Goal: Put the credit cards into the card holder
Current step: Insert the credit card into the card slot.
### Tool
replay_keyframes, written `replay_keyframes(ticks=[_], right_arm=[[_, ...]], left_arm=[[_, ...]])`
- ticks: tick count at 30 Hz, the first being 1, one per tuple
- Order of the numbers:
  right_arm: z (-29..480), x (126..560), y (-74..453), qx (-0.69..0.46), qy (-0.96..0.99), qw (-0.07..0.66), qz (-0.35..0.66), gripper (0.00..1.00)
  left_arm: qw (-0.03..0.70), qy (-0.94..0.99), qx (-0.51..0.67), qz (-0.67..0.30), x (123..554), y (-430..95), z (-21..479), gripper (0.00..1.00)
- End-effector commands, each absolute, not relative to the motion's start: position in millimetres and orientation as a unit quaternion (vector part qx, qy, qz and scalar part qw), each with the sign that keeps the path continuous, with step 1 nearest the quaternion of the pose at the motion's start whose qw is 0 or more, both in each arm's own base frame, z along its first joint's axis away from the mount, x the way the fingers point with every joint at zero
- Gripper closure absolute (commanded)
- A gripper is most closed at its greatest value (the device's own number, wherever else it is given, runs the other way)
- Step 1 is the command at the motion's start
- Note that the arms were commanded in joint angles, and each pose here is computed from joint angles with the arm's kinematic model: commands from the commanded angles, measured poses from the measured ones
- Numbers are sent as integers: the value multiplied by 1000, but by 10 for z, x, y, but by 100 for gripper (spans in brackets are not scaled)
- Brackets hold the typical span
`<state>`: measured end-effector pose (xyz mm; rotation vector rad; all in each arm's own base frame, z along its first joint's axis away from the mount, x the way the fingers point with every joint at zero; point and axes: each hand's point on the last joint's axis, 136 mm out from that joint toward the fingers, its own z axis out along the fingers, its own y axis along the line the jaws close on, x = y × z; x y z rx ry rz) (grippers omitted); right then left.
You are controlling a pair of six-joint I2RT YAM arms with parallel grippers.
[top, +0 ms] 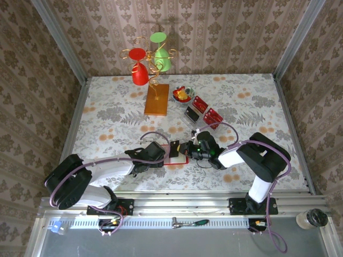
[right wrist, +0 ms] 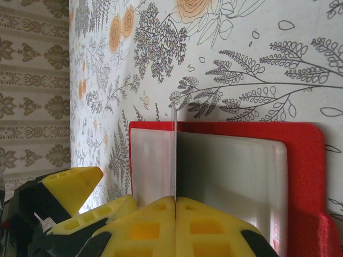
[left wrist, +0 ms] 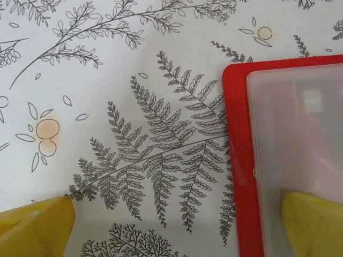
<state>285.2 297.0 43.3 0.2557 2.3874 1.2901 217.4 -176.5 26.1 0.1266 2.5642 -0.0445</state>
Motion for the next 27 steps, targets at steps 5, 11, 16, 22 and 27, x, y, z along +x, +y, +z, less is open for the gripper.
replay_keyframes(ticks=[5,11,16,22,27], right_arm=[[334,2759,2973,87,863,194,459,100],[337,2764,2976,87,863,194,459,100],[364,2775,2997,84,861,194,462,100],[435,2798,2996,82,858,200,466,100],[542,2846,2956,81,855,214,465,100]], left_arm=[[305,950,61,-16,2316,-1845,509,0],[297,953,66,-11,2358,-1858,444,0],[287,956,59,-4,2302,-1785,322,0],[279,959,51,8,2226,-1668,217,0],[276,960,45,10,2195,-1622,185,0]])
